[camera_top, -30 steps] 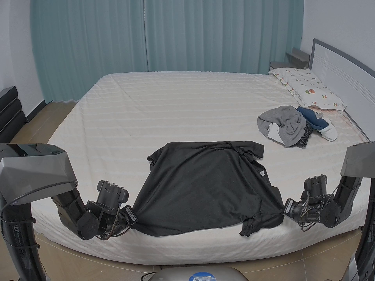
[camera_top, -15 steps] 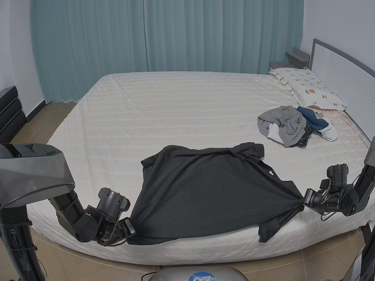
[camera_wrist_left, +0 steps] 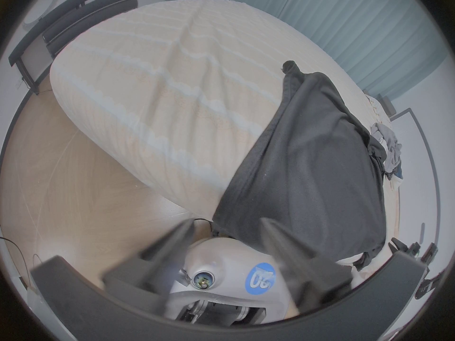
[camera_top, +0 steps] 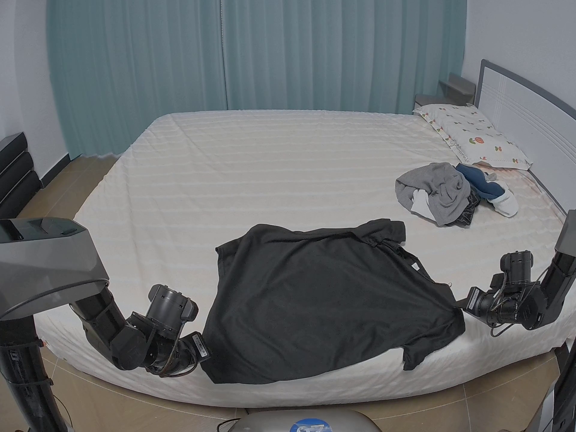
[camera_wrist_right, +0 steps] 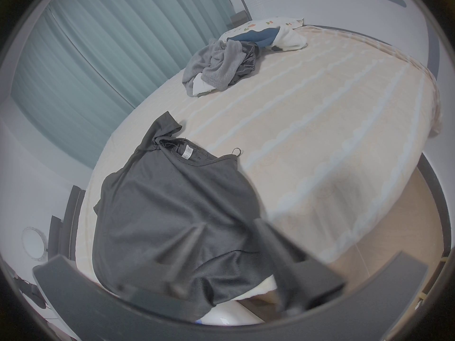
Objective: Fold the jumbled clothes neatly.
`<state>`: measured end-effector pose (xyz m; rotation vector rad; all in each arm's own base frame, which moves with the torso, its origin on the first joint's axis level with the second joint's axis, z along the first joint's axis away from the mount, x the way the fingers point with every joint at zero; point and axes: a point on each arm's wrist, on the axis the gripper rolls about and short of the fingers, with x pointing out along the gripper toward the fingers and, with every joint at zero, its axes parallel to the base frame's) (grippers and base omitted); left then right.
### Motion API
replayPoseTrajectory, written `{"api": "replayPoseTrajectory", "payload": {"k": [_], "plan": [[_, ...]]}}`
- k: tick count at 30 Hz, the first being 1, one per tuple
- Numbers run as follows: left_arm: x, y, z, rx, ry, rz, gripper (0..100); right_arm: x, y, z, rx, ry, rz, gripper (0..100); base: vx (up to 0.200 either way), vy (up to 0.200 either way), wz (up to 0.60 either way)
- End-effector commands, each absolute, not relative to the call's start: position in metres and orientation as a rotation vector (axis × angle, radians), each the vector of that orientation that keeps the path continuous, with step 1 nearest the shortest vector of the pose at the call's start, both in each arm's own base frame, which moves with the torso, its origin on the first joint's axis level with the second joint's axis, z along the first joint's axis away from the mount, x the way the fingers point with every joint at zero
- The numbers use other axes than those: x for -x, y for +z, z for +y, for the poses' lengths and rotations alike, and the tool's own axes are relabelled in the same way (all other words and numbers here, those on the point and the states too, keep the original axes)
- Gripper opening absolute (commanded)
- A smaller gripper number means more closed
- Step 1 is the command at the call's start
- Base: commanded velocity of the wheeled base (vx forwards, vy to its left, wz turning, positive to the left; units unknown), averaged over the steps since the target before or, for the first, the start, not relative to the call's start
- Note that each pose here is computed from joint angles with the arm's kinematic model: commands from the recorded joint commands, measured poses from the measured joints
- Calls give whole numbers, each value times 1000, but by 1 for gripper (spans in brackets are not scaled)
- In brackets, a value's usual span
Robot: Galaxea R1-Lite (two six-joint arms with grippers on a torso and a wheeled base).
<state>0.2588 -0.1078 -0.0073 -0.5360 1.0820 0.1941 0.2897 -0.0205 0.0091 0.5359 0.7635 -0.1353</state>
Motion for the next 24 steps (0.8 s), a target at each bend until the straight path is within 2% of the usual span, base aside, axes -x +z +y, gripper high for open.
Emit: {"api": "replayPoseTrajectory", "payload": {"k": [1, 9, 17, 21, 24], "plan": [[-262, -4, -108, 558, 180, 1072, 100, -294, -2, -18, -549, -134, 786, 100, 0, 0, 0], [-271, 2, -109, 610, 143, 1020, 100, -309, 28, -17, -742, -156, 634, 100, 0, 0, 0], [-285, 9, -112, 739, 146, 930, 100, -310, 27, 12, -843, -90, 677, 100, 0, 0, 0], [-289, 10, -109, 752, 153, 922, 100, -307, 27, 29, -951, -3, 727, 100, 200, 0, 0], [-289, 10, -110, 754, 149, 924, 100, -306, 26, 34, -970, 12, 741, 100, 200, 0, 0]]}}
